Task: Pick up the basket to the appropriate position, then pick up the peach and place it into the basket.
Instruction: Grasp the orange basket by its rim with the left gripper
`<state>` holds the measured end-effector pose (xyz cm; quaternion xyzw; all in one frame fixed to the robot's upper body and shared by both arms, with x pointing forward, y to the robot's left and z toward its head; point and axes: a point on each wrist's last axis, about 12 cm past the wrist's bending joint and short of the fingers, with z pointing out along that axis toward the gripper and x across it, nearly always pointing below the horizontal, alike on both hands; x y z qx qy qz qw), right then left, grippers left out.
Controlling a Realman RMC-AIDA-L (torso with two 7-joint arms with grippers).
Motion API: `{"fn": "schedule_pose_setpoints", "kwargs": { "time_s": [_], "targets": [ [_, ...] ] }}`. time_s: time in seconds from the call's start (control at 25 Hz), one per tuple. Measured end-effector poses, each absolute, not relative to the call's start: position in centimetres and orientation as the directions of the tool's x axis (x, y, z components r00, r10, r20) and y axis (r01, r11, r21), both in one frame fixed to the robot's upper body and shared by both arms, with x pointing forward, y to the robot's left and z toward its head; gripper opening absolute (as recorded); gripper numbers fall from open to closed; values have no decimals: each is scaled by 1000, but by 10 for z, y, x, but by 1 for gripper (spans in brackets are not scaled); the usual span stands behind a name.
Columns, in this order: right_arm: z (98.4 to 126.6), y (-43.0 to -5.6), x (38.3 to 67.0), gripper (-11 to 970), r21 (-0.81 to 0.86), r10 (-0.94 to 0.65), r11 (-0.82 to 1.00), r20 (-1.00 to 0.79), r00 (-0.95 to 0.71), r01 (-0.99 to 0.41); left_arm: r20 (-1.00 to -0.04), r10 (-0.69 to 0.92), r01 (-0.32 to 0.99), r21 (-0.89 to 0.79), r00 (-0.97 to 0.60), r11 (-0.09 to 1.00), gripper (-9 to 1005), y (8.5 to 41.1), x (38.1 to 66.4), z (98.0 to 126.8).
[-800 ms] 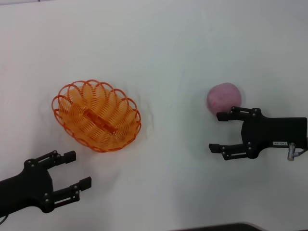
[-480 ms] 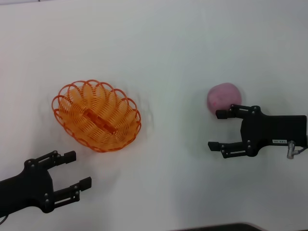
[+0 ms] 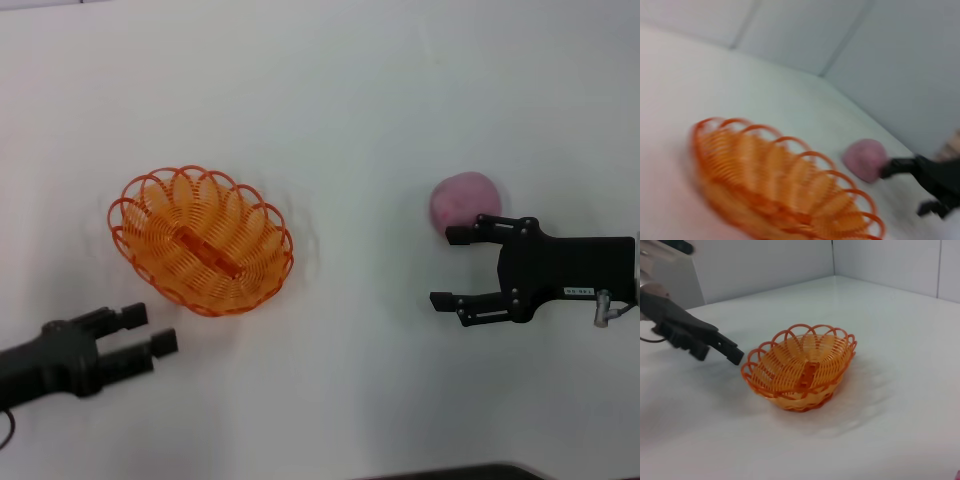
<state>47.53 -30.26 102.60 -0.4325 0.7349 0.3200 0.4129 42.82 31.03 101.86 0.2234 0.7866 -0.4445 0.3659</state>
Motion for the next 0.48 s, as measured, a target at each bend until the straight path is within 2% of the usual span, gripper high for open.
{"fn": "schedule_pose_setpoints", "kwargs": {
  "time_s": [0.04,0.2,0.48],
  "targets": [
    [1026,-302,476,930,113,-371,421,-884,-285,-900,-721,-9,614,-596,-693,518,765,313,434,1020],
    [1026,-302,476,930,115,-370,421,-883,-287,-900,-643,-97,506,-679,-760,532,762,320,441,1024],
    [1025,-301,476,930,121,-367,422,-884,-291,-899,-595,-221,381,-713,-773,589,758,337,454,1028]
  ]
}}
